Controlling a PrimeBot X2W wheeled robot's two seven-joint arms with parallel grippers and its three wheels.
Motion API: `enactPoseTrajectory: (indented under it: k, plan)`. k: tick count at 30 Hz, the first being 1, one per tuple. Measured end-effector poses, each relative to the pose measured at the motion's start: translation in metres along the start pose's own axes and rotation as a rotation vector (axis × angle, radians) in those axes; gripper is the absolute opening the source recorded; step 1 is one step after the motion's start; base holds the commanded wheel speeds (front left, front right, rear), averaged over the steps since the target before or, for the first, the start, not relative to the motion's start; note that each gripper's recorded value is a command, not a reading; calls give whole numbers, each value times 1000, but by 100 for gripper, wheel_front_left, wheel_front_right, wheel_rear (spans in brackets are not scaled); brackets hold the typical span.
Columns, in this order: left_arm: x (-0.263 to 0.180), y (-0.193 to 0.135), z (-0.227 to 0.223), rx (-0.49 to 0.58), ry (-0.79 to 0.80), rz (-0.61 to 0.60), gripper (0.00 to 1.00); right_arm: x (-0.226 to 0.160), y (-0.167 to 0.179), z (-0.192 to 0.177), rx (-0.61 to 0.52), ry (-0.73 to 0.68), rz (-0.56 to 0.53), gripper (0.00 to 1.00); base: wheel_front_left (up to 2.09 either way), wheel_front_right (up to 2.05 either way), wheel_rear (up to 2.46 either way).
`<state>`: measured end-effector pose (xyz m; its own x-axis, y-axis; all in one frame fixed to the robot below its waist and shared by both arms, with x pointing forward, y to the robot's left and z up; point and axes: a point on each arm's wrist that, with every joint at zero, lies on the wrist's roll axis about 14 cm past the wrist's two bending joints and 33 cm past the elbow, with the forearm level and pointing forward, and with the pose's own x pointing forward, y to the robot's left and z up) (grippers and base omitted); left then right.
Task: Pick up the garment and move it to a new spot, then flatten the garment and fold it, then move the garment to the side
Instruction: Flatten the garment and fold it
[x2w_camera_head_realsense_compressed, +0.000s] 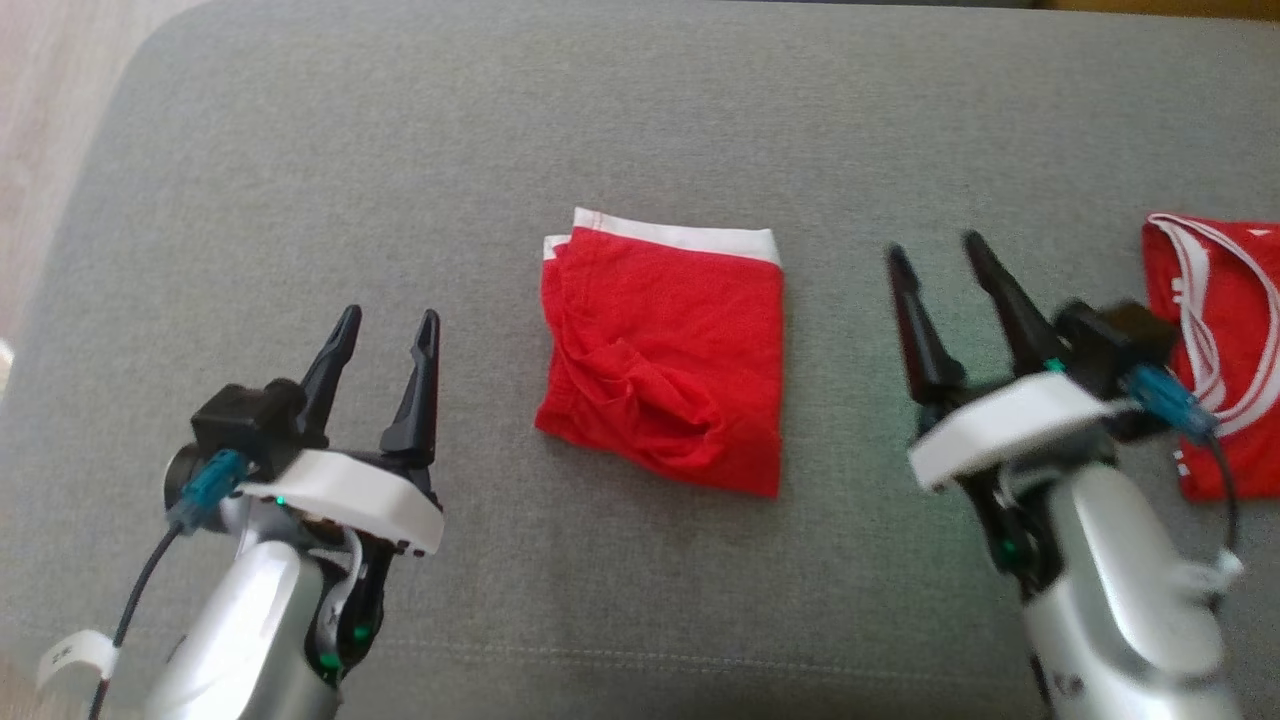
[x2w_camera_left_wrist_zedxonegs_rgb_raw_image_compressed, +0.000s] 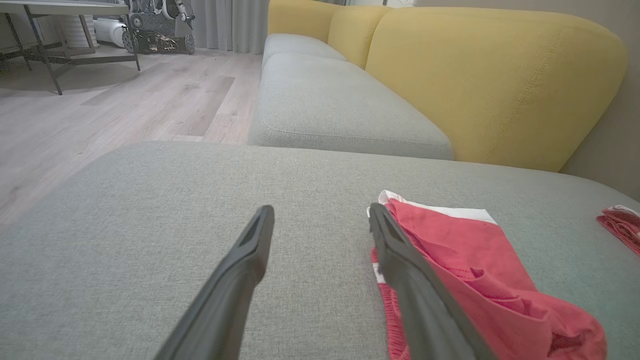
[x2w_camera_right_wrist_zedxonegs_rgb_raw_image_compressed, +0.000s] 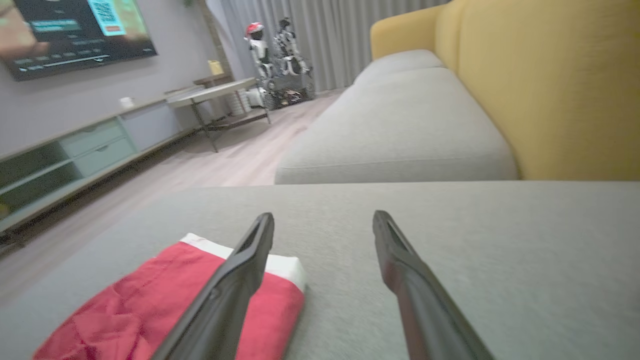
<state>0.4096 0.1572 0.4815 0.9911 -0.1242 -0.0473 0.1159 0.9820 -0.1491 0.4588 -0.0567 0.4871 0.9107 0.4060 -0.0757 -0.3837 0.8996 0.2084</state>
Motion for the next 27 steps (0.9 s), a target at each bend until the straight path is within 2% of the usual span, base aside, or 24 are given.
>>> enactPoseTrajectory:
  k: [6,11,27]
  plan:
    - [1,-4,4,12,-11,-17,100,-35,-33,13,-70,-21,-123,100,0,0,0]
    - [-2,-4,1,21,4,-23,100,-59,-48,14,-85,-4,-189,100,0,0,0]
    - [-4,-6,7,30,-3,-23,100,-75,-48,30,-103,-37,-211,100,0,0,0]
